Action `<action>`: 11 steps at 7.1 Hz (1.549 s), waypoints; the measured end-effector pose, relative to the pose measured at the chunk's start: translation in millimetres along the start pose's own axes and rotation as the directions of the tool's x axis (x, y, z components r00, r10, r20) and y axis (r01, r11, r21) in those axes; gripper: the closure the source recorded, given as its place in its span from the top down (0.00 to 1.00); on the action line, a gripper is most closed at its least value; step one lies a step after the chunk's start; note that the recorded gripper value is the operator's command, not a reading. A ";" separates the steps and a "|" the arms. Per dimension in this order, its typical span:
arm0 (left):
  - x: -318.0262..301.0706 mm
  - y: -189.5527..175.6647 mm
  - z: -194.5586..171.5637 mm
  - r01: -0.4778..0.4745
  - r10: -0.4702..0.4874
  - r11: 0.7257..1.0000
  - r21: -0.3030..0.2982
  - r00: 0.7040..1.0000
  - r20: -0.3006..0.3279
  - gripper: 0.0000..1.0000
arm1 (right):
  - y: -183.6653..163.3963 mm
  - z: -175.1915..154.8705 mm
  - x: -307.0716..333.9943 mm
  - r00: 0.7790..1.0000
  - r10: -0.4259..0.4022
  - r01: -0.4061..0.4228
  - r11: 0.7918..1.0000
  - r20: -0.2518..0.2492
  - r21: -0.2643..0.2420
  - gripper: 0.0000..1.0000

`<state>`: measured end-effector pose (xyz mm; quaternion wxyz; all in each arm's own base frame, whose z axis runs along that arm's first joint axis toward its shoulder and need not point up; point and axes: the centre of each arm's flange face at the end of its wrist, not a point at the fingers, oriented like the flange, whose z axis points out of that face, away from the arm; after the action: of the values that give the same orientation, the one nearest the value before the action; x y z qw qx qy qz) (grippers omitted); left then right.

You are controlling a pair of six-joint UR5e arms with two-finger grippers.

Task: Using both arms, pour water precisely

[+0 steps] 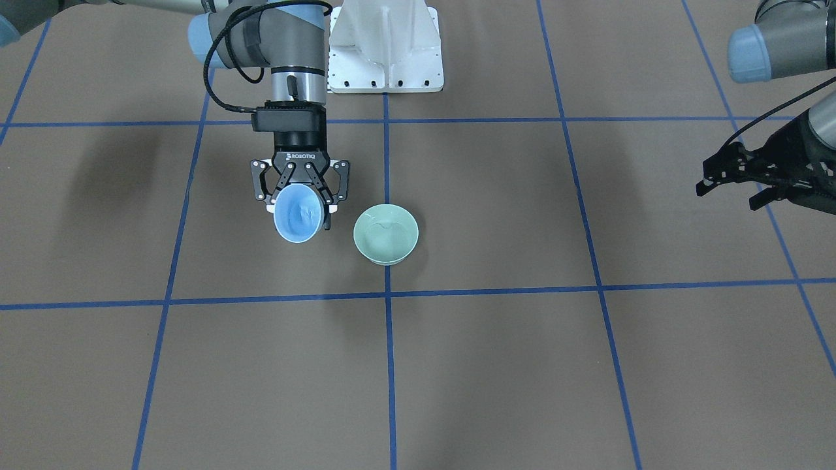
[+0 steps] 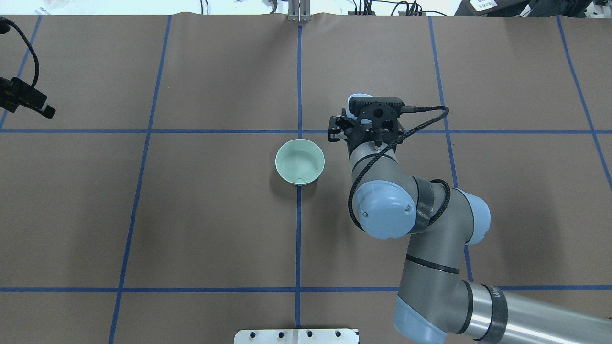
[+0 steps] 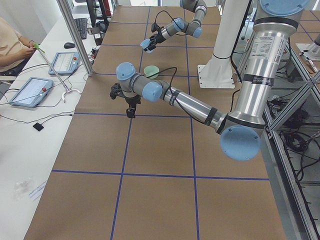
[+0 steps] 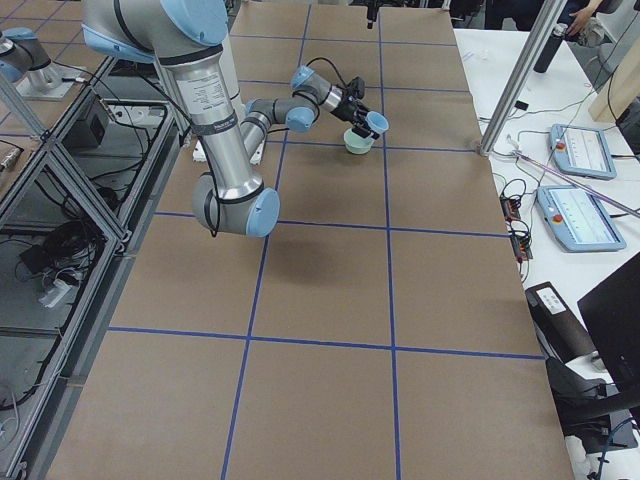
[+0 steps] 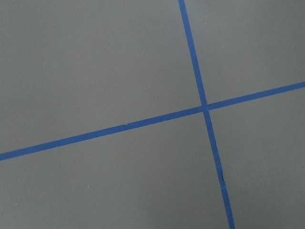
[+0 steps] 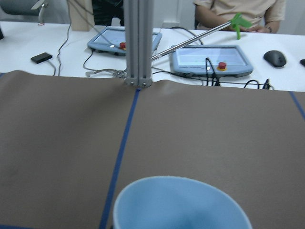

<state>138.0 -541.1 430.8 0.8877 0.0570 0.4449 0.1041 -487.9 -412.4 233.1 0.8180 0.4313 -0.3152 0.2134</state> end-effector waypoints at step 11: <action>7.6 2.3 -5.5 -0.007 0.007 1.000 -0.003 0.999 -0.036 1.00 | 108.3 79.4 336.2 0.894 0.133 -0.031 0.971 -0.429 0.237 0.01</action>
<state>137.7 -537.0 422.1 0.8792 0.0554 0.4605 0.1089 -342.7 -394.9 564.4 0.8042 0.4474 -0.1135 0.3743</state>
